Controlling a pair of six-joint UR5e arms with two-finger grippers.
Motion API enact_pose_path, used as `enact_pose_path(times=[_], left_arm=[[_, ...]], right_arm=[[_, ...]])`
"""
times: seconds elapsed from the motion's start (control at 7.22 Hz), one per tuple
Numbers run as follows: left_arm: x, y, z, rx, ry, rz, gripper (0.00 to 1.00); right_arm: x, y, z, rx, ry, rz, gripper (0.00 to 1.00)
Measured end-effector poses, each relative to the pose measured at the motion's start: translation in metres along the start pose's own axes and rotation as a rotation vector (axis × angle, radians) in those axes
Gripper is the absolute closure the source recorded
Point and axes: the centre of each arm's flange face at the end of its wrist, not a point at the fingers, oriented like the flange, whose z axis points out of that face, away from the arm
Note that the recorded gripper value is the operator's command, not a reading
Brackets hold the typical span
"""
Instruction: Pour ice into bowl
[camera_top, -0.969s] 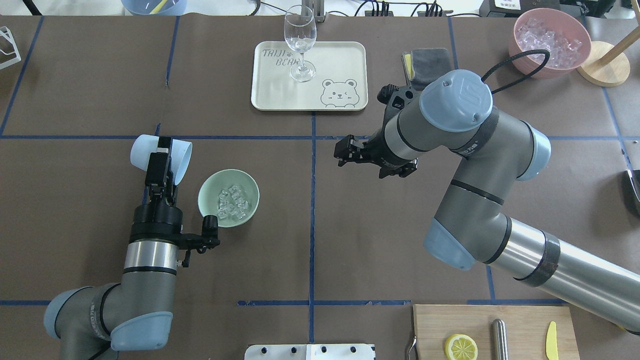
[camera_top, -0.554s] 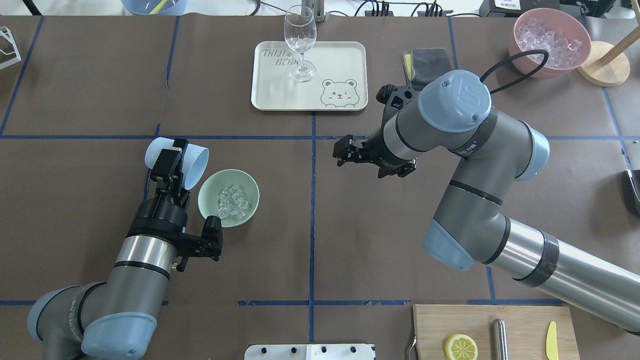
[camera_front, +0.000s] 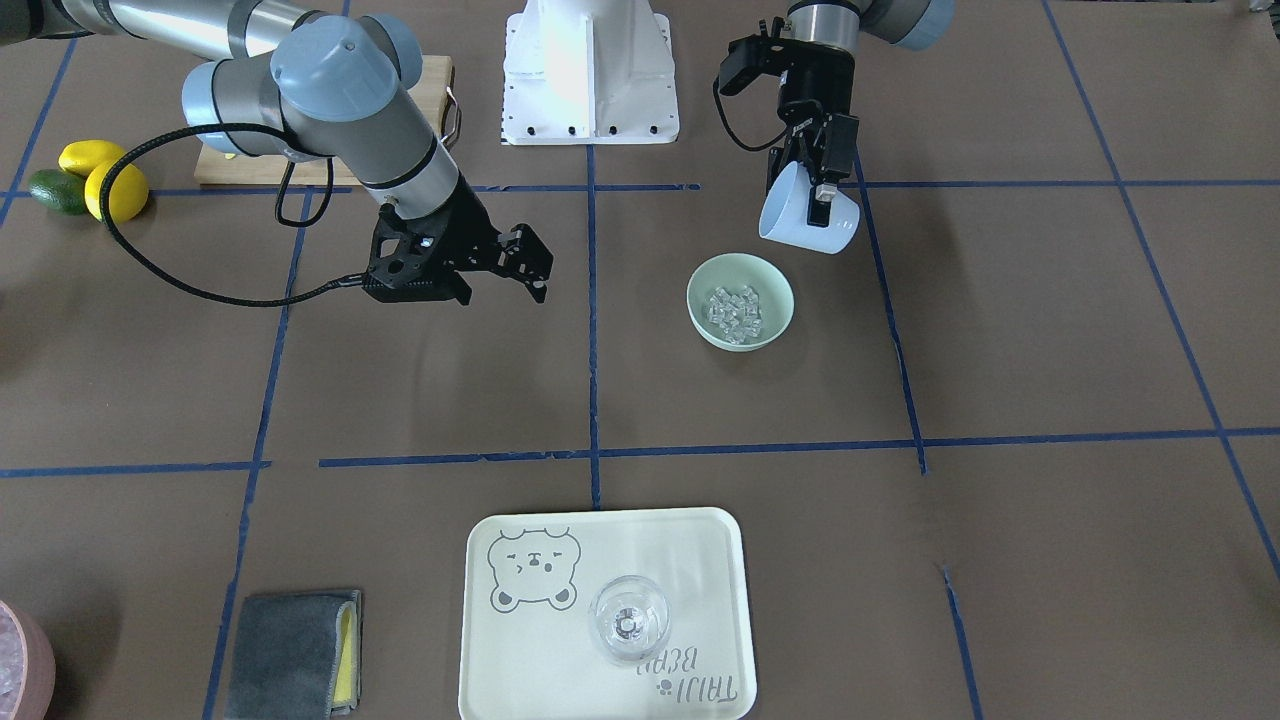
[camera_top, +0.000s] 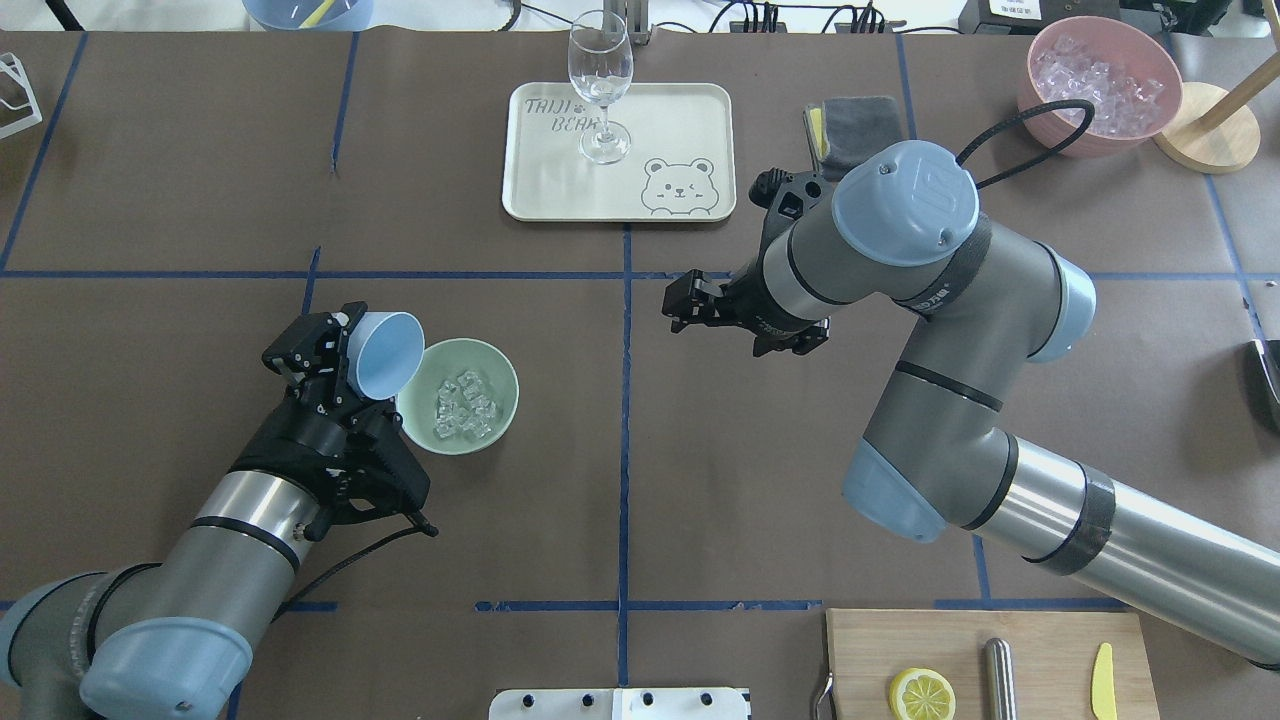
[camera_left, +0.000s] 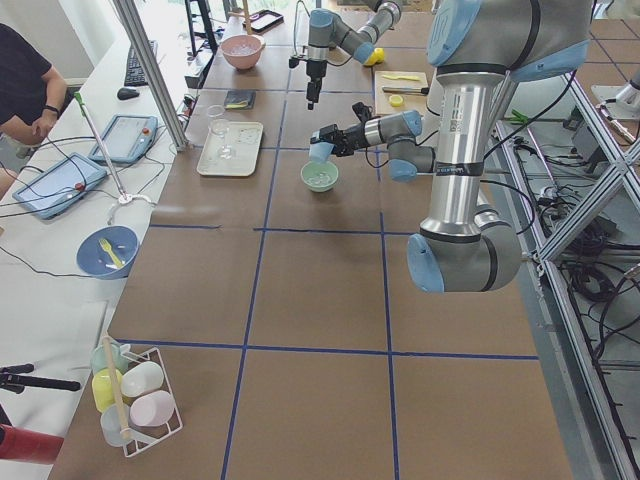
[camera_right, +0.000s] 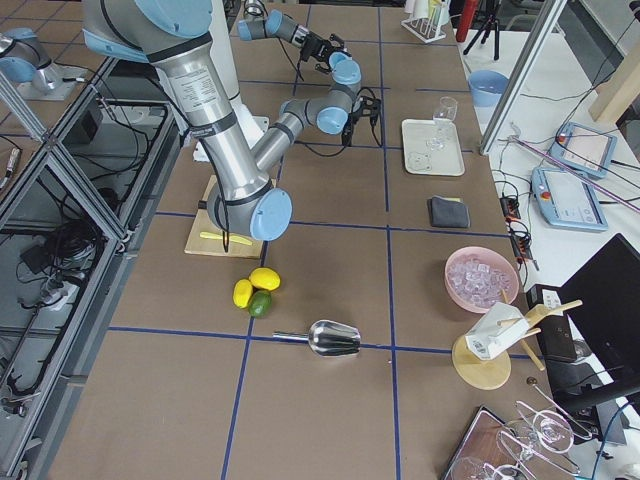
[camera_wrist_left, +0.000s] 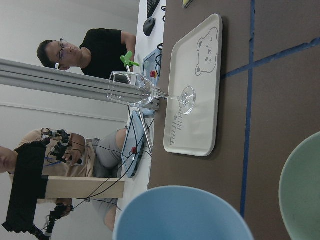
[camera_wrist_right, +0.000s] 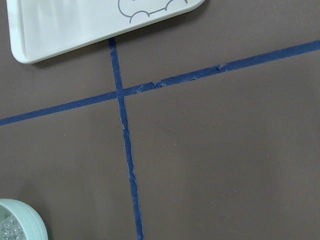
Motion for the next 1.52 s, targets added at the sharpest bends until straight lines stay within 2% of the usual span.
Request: enact_pose_path(times=[0.28, 0.69, 1.11, 1.25, 1.52], left_arm=[[-0.01, 0.027, -0.008, -0.022, 0.017, -0.288, 1.0], [-0.041, 0.098, -0.014, -0.021, 0.039, -0.592, 1.0], [-0.078, 0.156, 0.004, -0.069, 0.011, -0.813, 1.0], [-0.091, 0.165, 0.011, -0.093, 0.043, -0.894, 1.0], [-0.103, 0.193, 0.022, -0.122, 0.091, -0.975, 1.0]], right_arm=[[-0.003, 0.006, 0.004, -0.004, 0.0, 0.0, 0.0], [-0.025, 0.036, 0.023, 0.005, -0.001, 0.005, 0.0], [-0.089, 0.057, 0.065, 0.033, 0.009, 0.03, 0.0], [-0.111, 0.058, 0.079, 0.048, 0.021, 0.043, 0.0], [-0.145, 0.062, 0.1, 0.066, 0.039, 0.049, 0.0]])
